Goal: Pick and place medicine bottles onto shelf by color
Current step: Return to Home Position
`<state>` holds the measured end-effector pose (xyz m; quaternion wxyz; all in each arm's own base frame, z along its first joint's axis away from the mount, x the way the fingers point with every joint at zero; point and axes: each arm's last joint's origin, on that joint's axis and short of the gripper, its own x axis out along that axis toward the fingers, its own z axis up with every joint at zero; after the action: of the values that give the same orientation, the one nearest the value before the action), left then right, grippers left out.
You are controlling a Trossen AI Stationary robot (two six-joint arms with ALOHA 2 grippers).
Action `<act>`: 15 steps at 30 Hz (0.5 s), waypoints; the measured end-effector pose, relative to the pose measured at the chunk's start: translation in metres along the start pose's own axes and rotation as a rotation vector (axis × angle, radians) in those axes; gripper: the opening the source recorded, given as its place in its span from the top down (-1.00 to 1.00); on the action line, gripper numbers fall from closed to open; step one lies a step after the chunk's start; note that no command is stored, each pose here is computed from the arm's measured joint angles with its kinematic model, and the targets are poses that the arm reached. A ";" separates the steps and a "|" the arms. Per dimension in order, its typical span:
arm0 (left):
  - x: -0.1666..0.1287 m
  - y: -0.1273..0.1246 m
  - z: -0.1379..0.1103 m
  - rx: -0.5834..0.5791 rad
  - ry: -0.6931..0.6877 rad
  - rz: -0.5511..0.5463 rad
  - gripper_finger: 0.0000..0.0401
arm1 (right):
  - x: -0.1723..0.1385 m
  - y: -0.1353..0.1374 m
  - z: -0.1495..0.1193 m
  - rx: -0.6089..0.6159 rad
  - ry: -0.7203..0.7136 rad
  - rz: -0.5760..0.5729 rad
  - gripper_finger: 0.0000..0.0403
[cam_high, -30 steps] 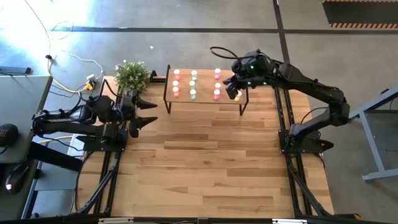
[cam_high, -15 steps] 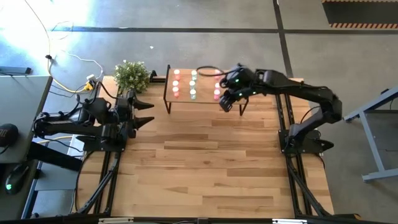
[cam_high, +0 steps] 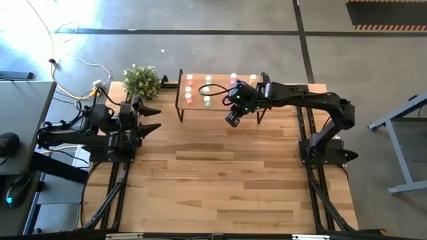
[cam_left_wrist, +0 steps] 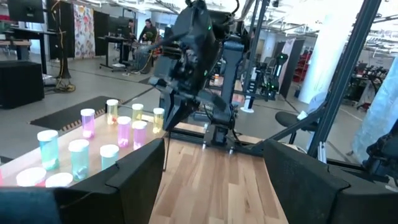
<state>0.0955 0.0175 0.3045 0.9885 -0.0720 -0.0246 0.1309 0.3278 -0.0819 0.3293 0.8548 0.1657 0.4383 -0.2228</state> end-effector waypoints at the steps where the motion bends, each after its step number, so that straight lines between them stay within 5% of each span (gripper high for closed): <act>1: 0.000 0.000 0.000 0.000 0.000 0.000 -0.33 | 0.004 0.000 0.000 -0.002 0.008 -0.008 1.00; 15: 0.000 0.001 -0.008 0.039 0.088 0.011 -0.33 | 0.018 0.001 -0.005 -0.060 0.071 -0.090 1.00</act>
<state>0.0953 0.0175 0.2959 0.9891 -0.0584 0.0218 0.1334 0.3342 -0.0826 0.3116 0.8323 0.1278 0.4821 -0.2419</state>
